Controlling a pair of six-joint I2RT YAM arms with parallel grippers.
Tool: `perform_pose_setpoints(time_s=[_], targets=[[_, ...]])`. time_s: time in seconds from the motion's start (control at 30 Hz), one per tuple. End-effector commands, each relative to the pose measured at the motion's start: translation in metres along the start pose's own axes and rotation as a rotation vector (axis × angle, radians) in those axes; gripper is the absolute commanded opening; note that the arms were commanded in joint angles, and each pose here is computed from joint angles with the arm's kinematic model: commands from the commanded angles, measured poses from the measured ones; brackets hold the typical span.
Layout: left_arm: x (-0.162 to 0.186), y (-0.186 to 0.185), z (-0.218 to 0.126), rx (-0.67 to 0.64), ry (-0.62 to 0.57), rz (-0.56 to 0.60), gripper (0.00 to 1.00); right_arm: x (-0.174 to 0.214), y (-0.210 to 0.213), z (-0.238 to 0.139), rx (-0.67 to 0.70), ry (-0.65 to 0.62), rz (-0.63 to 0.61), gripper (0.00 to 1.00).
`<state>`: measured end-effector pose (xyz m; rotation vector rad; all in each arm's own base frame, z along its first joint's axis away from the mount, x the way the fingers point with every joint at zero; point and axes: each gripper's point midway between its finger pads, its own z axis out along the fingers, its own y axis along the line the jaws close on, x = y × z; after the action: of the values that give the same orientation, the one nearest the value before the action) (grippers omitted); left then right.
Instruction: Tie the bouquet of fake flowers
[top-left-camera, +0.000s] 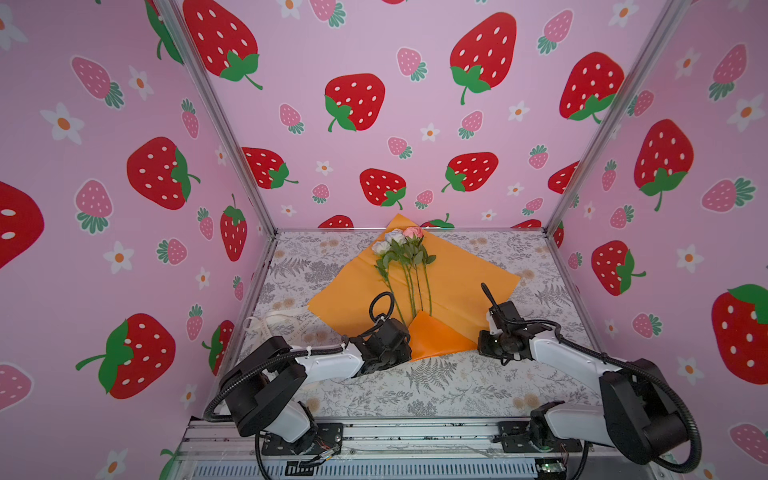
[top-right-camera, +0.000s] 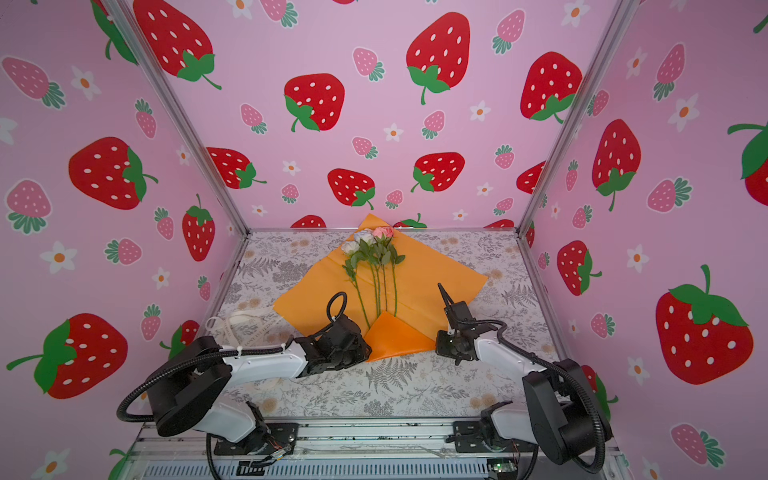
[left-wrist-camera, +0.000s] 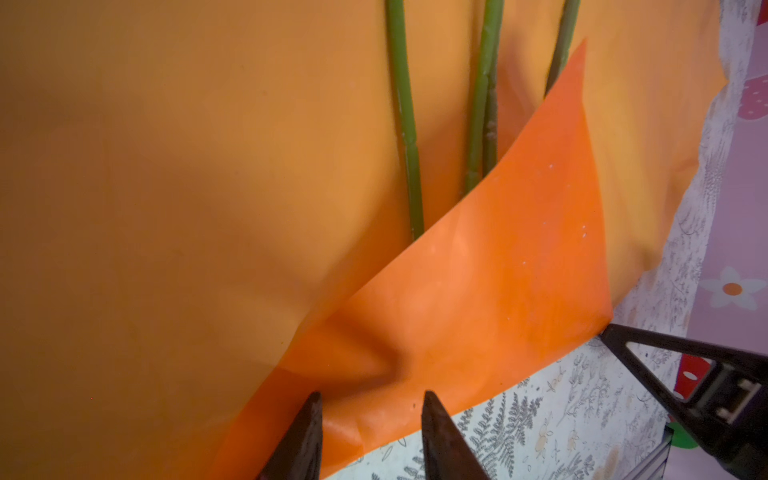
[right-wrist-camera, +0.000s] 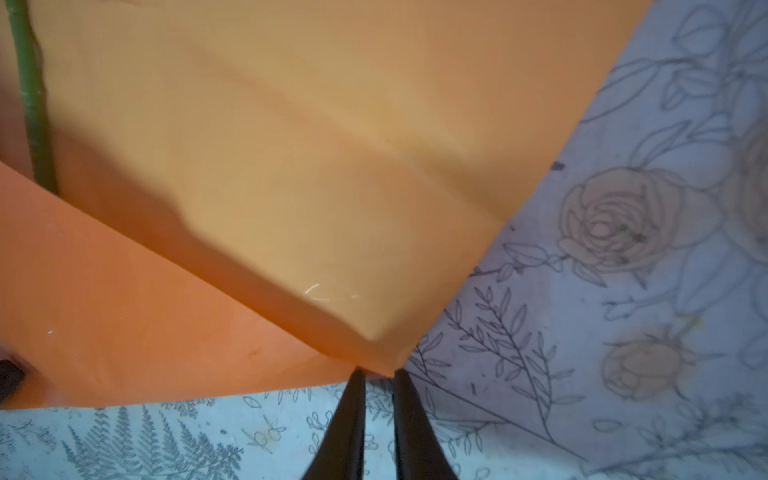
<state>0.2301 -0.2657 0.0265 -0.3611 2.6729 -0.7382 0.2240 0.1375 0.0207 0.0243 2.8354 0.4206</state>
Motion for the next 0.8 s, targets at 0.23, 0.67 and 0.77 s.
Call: perform_pose_setpoints(time_s=[0.23, 0.67, 0.77], targets=[[0.002, 0.018, -0.004, -0.060, 0.004, 0.013, 0.42, 0.003, 0.143, -0.043, -0.568, 0.009, -0.199, 0.19], [-0.001, -0.001, -0.021, -0.005, 0.009, 0.087, 0.43, 0.024, 0.143, 0.030, -0.289, 0.165, -0.287, 0.15], [-0.002, -0.020, -0.031, 0.043, 0.018, 0.151, 0.45, 0.026, 0.142, 0.033, -0.292, 0.173, -0.284, 0.15]])
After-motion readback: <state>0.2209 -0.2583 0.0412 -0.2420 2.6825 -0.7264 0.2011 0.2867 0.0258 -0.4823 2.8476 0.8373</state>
